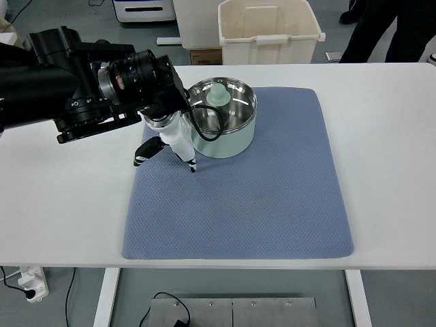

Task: Rotate green pot handle

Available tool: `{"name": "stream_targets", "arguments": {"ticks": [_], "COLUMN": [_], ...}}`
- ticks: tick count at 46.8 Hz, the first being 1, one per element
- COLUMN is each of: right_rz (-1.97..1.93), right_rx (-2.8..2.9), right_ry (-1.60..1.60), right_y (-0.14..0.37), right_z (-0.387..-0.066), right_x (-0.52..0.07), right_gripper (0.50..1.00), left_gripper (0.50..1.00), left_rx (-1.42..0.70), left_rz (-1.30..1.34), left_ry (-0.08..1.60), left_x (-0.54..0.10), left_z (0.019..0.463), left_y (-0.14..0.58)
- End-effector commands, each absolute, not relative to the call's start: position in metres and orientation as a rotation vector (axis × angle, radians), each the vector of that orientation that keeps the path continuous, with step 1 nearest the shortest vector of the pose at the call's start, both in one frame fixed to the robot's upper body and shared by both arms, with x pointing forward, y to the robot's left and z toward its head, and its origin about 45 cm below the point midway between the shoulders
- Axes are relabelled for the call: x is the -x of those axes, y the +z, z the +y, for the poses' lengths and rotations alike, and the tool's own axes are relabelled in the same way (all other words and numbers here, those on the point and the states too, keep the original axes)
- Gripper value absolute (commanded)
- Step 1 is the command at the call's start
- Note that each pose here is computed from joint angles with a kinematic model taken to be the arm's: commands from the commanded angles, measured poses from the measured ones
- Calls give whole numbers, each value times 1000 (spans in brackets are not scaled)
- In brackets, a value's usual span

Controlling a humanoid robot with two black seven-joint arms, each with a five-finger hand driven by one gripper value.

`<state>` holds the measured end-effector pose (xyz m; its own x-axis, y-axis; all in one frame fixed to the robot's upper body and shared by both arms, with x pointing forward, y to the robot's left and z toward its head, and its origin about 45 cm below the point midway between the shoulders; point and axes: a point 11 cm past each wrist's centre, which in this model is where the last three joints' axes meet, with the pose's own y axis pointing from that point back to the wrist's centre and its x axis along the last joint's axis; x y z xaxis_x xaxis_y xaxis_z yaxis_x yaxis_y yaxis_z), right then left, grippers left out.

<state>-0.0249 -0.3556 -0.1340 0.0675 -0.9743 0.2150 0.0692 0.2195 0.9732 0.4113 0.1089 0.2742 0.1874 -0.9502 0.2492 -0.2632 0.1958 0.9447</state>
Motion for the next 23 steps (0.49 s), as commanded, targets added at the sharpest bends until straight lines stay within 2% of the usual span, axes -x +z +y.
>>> {"name": "stream_targets", "arguments": {"ticks": [1, 10, 23], "right_rz": [-1207, -1207, -1207], "right_rx": [-1021, -1021, -1021], "right_ry": [-1040, -1040, -1040], "right_y": [-134, -134, -134], "right_z": [-356, -356, -356], "right_x": [25, 25, 25], "right_gripper": [1000, 1000, 1000], "left_gripper": [1000, 1000, 1000], "left_rx": [-1246, -1092, -731], "left_rz": [-1306, -1237, -928], "left_ry": [-816, -884, -601], "left_x": [-394, -359, -329], "left_z": [102, 85, 24], "left_y": [268, 257, 276]}}
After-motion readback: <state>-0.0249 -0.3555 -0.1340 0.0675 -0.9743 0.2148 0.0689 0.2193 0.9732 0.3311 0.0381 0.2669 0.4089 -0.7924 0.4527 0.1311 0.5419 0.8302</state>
